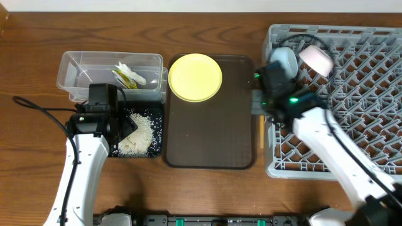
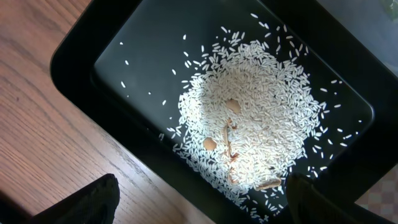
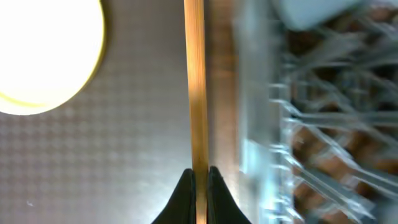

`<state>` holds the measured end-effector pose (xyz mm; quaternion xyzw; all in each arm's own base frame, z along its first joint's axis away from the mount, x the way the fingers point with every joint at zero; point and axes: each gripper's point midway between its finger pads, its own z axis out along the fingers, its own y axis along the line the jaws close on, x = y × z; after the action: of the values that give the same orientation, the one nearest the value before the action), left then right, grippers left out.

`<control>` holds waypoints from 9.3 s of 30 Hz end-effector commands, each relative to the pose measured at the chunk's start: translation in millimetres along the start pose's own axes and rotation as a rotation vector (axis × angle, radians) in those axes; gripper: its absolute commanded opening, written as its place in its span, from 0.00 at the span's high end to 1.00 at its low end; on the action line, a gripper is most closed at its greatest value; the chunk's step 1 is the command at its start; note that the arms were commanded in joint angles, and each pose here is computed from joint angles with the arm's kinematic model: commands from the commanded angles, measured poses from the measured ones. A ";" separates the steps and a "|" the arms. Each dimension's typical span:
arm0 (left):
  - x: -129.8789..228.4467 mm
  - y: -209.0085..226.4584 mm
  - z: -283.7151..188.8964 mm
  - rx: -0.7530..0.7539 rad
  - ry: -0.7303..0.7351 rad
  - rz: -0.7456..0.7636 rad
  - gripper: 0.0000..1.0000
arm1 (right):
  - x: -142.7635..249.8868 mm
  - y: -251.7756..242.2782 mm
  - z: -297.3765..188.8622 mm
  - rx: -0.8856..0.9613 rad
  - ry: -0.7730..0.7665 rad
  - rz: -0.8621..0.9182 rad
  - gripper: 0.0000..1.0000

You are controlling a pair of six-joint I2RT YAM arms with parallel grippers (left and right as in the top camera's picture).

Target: Sort waste into correct bins and load items into the dishwasher rack

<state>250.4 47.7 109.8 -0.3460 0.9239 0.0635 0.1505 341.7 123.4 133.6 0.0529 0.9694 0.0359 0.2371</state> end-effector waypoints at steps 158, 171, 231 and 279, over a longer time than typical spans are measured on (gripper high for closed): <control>42.9 -3.9 -146.1 0.561 -0.500 0.409 0.02 | 65.7 -130.0 -132.0 -0.035 -0.489 0.080 0.01; 44.1 -1.9 -149.5 0.569 -0.516 0.406 0.01 | 92.6 -132.3 -131.3 -0.028 -0.438 0.083 0.01; 44.1 -1.9 -149.5 0.569 -0.516 0.406 0.00 | 59.7 -122.4 -69.7 -0.046 -1.012 -0.148 0.01; 15.7 -33.7 -75.9 0.709 -1.101 0.333 0.00 | 59.8 -122.4 -69.6 -0.046 -1.012 -0.149 0.01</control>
<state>241.1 -5.5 182.4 -0.0611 0.7225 -0.0740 0.6846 246.4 3.6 157.2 -0.0024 0.7334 0.0123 0.6797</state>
